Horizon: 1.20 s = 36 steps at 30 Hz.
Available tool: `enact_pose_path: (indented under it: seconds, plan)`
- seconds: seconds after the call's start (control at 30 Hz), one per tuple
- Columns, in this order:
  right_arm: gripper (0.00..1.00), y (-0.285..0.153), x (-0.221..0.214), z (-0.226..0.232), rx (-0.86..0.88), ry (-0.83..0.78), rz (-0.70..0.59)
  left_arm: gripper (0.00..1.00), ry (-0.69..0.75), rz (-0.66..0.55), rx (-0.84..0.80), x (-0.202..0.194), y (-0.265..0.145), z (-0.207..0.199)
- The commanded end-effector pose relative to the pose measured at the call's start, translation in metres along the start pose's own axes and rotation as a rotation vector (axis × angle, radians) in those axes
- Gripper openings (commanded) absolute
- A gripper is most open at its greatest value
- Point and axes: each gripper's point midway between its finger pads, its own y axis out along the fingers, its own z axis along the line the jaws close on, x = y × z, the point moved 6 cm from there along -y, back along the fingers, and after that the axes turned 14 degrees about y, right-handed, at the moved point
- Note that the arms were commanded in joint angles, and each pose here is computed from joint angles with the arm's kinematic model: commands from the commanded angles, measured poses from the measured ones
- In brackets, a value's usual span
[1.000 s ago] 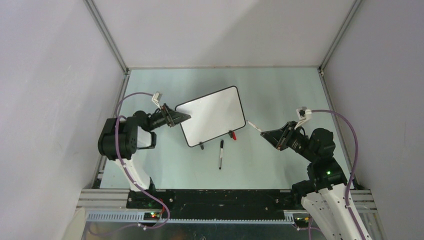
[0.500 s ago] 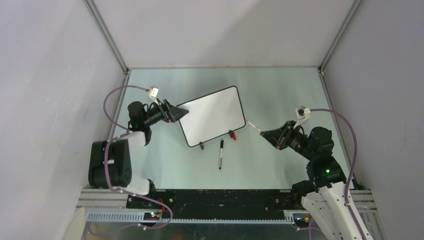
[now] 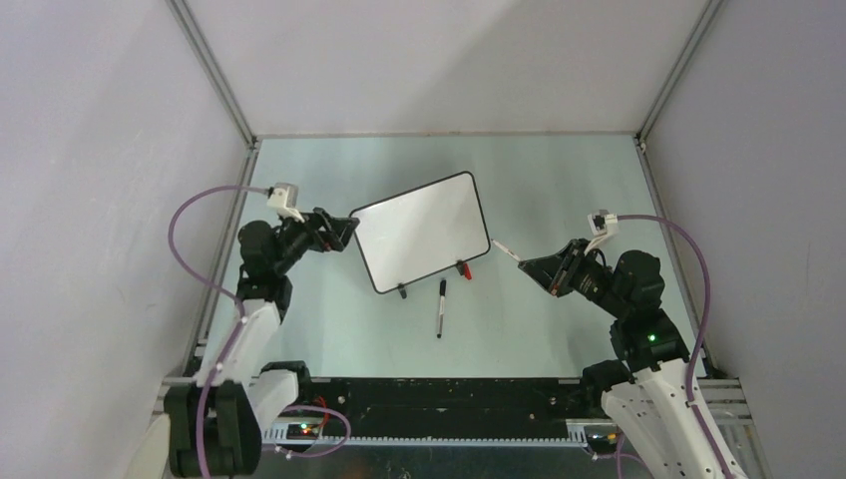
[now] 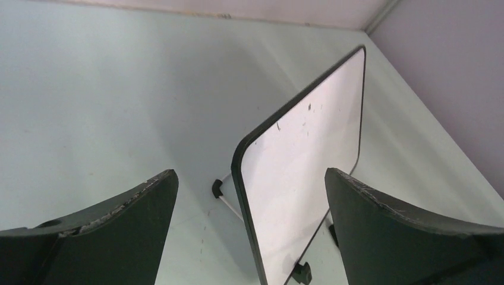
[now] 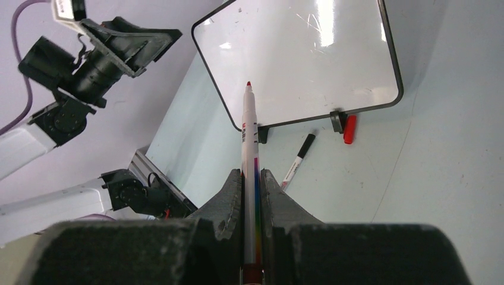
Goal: Write a sentence on the whiteboard
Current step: Move the whiteboard to the center of the board.
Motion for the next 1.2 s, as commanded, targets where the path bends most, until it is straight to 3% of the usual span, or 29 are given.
enact_pose_path:
  seconds: [0.0,0.23,0.4,0.53,0.7,0.9,1.03,1.17]
  plan:
    - [0.00,-0.001,0.012,0.012,0.036,-0.046,-0.049,0.99,0.051,-0.129,0.157,0.033,-0.021,0.001]
    - [0.00,0.002,0.019,0.015,0.053,-0.055,-0.083,0.99,-0.048,-0.257,0.335,0.067,-0.049,-0.001]
    - [0.00,0.005,0.022,0.017,0.062,-0.046,-0.091,0.99,-0.179,-0.331,0.641,0.084,-0.086,0.013]
    - [0.00,0.007,0.025,0.019,0.079,-0.045,-0.097,0.99,-0.054,-0.285,0.570,0.101,-0.092,0.000]
    - [0.00,0.010,0.029,0.020,0.083,-0.045,-0.111,0.99,0.058,-0.061,0.441,0.101,-0.069,0.001]
    - [0.00,0.019,0.036,0.024,0.114,-0.025,-0.119,0.99,0.047,-0.062,0.333,0.121,-0.030,0.010]
    - [0.00,0.023,0.046,0.033,0.146,-0.045,-0.144,0.99,0.026,-0.056,0.215,0.108,-0.005,0.012]
    - [0.00,0.032,0.065,0.035,0.084,-0.023,-0.187,0.99,0.012,-0.128,0.097,0.107,0.004,0.005]
